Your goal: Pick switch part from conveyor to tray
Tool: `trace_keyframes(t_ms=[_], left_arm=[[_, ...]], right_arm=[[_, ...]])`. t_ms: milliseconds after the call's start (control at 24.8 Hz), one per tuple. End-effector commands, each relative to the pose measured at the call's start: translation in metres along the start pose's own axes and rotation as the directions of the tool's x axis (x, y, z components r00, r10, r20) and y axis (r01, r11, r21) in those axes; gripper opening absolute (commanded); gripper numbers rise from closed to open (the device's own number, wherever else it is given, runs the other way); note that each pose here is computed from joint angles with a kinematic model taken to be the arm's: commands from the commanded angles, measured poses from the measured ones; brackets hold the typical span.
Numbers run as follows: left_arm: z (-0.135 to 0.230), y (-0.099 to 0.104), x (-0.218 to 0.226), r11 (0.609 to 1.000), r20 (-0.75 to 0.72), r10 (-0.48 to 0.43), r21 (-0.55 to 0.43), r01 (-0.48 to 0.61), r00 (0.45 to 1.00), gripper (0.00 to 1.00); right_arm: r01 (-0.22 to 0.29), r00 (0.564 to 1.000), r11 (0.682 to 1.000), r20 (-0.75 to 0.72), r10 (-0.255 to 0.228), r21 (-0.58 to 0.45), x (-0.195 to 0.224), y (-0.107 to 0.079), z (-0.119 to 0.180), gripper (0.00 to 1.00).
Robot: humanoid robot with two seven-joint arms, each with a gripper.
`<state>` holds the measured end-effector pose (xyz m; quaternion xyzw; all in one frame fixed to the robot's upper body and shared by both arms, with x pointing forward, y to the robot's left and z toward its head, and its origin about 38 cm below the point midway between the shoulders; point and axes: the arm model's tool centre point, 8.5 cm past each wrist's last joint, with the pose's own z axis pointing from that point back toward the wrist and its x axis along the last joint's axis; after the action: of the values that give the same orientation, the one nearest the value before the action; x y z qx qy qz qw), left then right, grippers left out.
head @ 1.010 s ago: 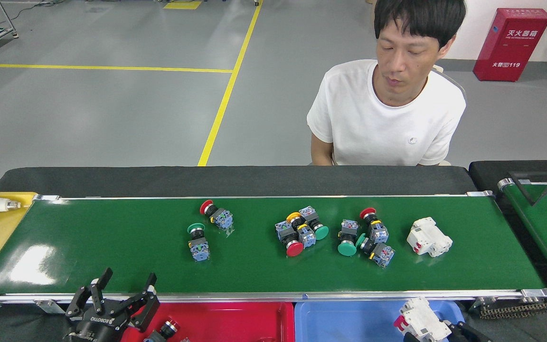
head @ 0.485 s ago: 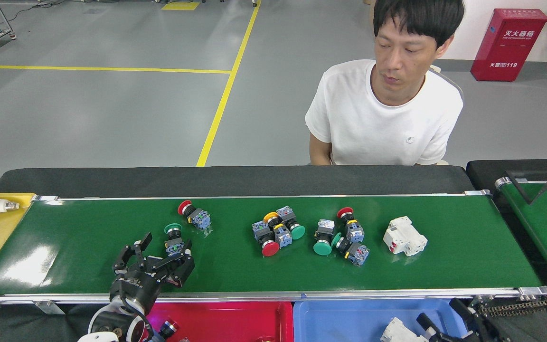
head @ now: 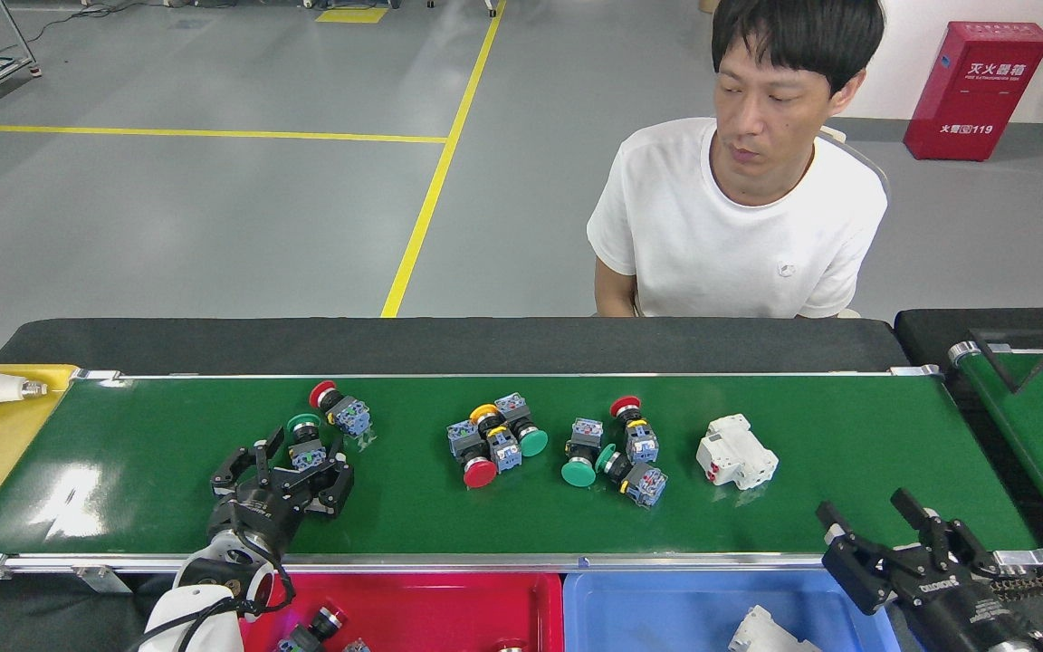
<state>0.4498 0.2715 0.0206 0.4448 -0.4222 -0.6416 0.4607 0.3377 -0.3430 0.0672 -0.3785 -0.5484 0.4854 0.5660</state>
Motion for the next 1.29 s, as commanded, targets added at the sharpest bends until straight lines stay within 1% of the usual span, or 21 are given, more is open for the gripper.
trace_keyframes(t_ms=[0,40,121,202,242,283,363,404,485,525,565,646,687,808,888,1010,1090,1131,1171,1212,1252], left_arm=[[0.000,0.010,-0.003,0.999,0.008,0.016,0.038,-0.016,1.000,0.02],[0.002,0.016,-0.003,0.997,0.011,0.036,0.063,-0.037,0.999,0.02],[0.014,0.016,-0.003,0.995,0.017,0.055,0.088,-0.056,0.998,0.02],[0.034,0.016,0.002,0.989,0.060,0.070,0.124,-0.077,0.996,0.03],[0.051,0.017,0.006,0.985,0.091,0.068,0.152,-0.081,0.994,0.03],[0.070,0.015,0.012,0.983,0.123,0.060,0.168,-0.080,0.991,0.04],[0.107,0.008,0.026,0.980,0.179,0.042,0.186,-0.075,0.983,0.05],[0.123,0.006,0.036,0.978,0.215,0.029,0.194,-0.072,0.976,0.06],[0.145,-0.009,0.056,0.984,0.276,0.015,0.168,-0.063,0.961,0.09],[0.150,-0.016,0.069,0.987,0.309,-0.005,0.152,-0.044,0.951,0.13],[0.151,-0.018,0.078,0.989,0.333,-0.042,0.149,-0.009,0.942,0.24],[0.152,-0.021,0.087,0.989,0.354,-0.077,0.145,0.027,0.932,0.63],[0.153,-0.021,0.087,0.989,0.358,-0.081,0.146,0.030,0.930,1.00],[0.152,-0.019,0.086,0.988,0.345,-0.068,0.152,0.016,0.936,1.00],[0.151,-0.016,0.075,0.987,0.310,-0.049,0.158,-0.001,0.949,1.00],[0.154,-0.019,0.034,0.985,0.188,0.041,0.157,-0.071,0.981,1.00],[0.158,-0.023,0.003,0.981,0.064,0.099,0.159,-0.108,0.993,1.00],[0.160,-0.031,-0.014,0.983,-0.011,0.122,0.141,-0.119,0.992,1.00],[0.160,-0.035,-0.028,0.983,-0.067,0.135,0.132,-0.125,0.989,1.00],[0.159,-0.040,-0.037,0.983,-0.099,0.145,0.125,-0.132,0.984,1.00],[0.158,-0.044,-0.043,0.984,-0.114,0.152,0.115,-0.139,0.982,1.00]], right_arm=[[0.022,0.996,0.997,-0.087,-0.028,-0.077,-0.005,-0.013,-0.007,0.95],[0.013,0.992,0.994,-0.124,-0.027,-0.111,-0.008,-0.016,-0.007,0.94],[-0.021,0.986,0.981,-0.165,-0.011,-0.191,-0.005,-0.018,-0.007,0.94],[-0.082,0.988,0.974,-0.143,0.052,-0.212,0.012,-0.011,-0.011,0.94],[-0.103,0.989,0.975,-0.129,0.079,-0.197,0.019,-0.004,-0.012,0.94],[-0.112,0.988,0.978,-0.128,0.090,-0.176,0.022,0.004,-0.010,0.94],[-0.113,0.988,0.981,-0.119,0.094,-0.160,0.031,0.010,-0.012,0.94],[-0.112,0.991,0.983,-0.088,0.100,-0.149,0.043,0.013,-0.018,0.95],[-0.113,0.994,0.986,-0.024,0.111,-0.122,0.067,0.019,-0.027,0.95],[-0.116,0.993,0.988,0.022,0.119,-0.098,0.082,0.024,-0.033,0.95],[-0.117,0.990,0.991,0.071,0.122,-0.070,0.097,0.030,-0.039,0.96],[-0.126,0.982,0.992,0.139,0.127,-0.021,0.119,0.041,-0.048,0.96],[-0.132,0.979,0.991,0.157,0.131,-0.005,0.127,0.044,-0.053,0.96],[-0.148,0.973,0.989,0.184,0.141,0.027,0.138,0.049,-0.070,0.96],[-0.155,0.971,0.986,0.191,0.142,0.055,0.142,0.054,-0.082,0.96],[-0.167,0.961,0.984,0.234,0.147,0.067,0.163,0.054,-0.104,0.96],[-0.162,0.958,0.984,0.253,0.137,0.079,0.183,0.057,-0.117,0.95],[-0.157,0.958,0.984,0.253,0.133,0.078,0.192,0.054,-0.125,0.92],[-0.163,0.957,0.983,0.257,0.137,0.083,0.199,0.052,-0.133,0.84],[-0.174,0.952,0.980,0.269,0.142,0.097,0.204,0.055,-0.139,0.79],[-0.181,0.948,0.977,0.284,0.142,0.116,0.211,0.058,-0.147,0.78]])
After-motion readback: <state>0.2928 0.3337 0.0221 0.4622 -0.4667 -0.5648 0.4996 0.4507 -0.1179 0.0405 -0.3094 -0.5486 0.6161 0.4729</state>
